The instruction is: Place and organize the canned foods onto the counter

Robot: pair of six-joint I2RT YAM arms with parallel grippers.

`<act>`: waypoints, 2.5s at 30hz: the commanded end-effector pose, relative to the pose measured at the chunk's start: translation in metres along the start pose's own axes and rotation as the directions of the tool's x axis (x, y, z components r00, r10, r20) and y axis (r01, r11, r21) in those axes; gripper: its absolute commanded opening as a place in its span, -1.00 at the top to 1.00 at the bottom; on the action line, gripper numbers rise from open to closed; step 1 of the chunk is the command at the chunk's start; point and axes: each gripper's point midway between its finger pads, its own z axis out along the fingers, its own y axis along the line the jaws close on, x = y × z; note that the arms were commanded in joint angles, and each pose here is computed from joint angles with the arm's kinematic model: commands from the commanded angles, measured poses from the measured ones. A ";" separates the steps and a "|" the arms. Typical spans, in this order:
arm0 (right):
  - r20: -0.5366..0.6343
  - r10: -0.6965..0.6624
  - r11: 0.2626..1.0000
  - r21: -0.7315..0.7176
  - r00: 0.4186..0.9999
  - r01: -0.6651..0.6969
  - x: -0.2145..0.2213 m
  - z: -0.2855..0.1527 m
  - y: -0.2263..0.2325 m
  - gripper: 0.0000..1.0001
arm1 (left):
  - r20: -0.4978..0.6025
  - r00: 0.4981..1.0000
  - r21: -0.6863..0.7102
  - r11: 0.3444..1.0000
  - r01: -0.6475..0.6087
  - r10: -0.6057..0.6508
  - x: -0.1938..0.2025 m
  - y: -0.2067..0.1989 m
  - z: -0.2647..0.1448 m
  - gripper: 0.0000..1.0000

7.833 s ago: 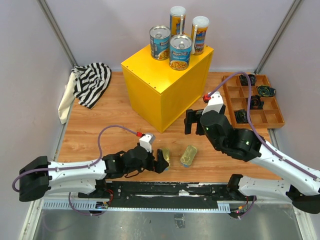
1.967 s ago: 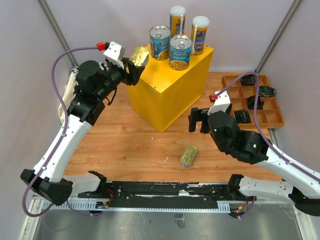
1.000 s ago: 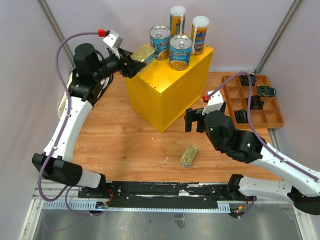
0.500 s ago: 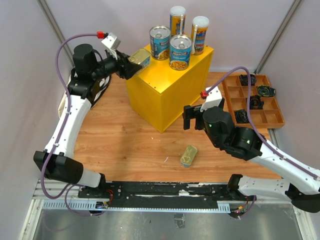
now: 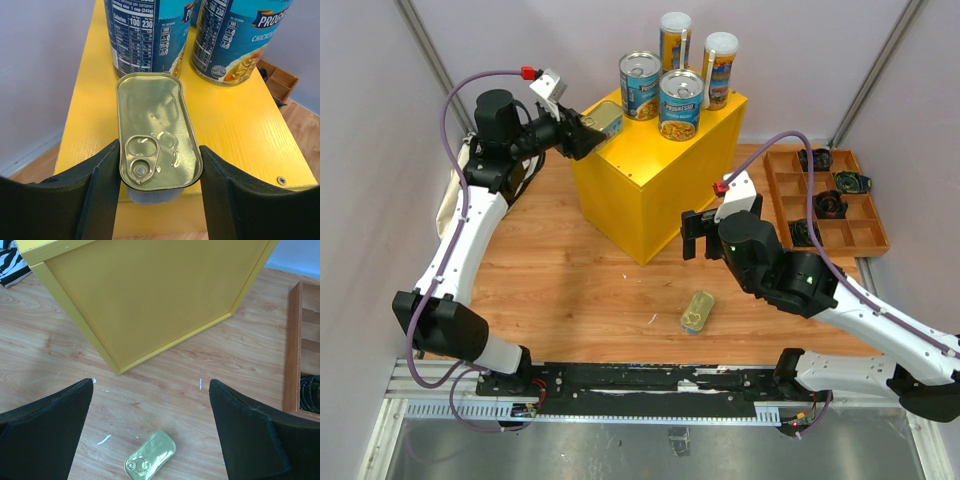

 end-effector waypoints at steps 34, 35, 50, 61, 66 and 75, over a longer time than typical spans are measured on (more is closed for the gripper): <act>0.014 -0.007 1.000 -0.022 1.000 0.008 -0.013 -0.006 0.004 -1.00 | 0.054 0.996 -0.015 0.997 -0.076 0.077 -0.022 0.004 -0.004 -0.79; 0.015 -0.007 1.000 -0.022 1.000 0.007 -0.013 -0.006 0.004 -1.00 | 0.058 0.995 -0.016 0.997 -0.080 0.081 -0.024 0.004 -0.005 -0.79; 0.009 -0.007 1.000 -0.026 1.000 0.007 -0.012 -0.005 0.006 -1.00 | 0.038 0.992 -0.120 0.986 -0.112 0.118 -0.014 0.016 -0.016 -0.73; 0.006 -0.003 1.000 -0.029 1.000 0.003 -0.012 -0.004 0.007 -1.00 | 0.044 0.990 -0.161 0.979 -0.127 0.136 -0.017 0.022 -0.019 -0.73; 0.005 0.001 1.000 -0.031 1.000 -0.001 -0.012 -0.004 0.008 -1.00 | 0.086 0.987 -0.135 0.983 -0.122 0.134 -0.029 0.012 -0.023 -0.73; -0.001 0.003 1.000 -0.027 1.000 -0.003 -0.008 -0.003 0.008 -1.00 | 0.235 0.967 -0.094 0.993 -0.077 0.097 -0.071 -0.026 -0.054 -0.77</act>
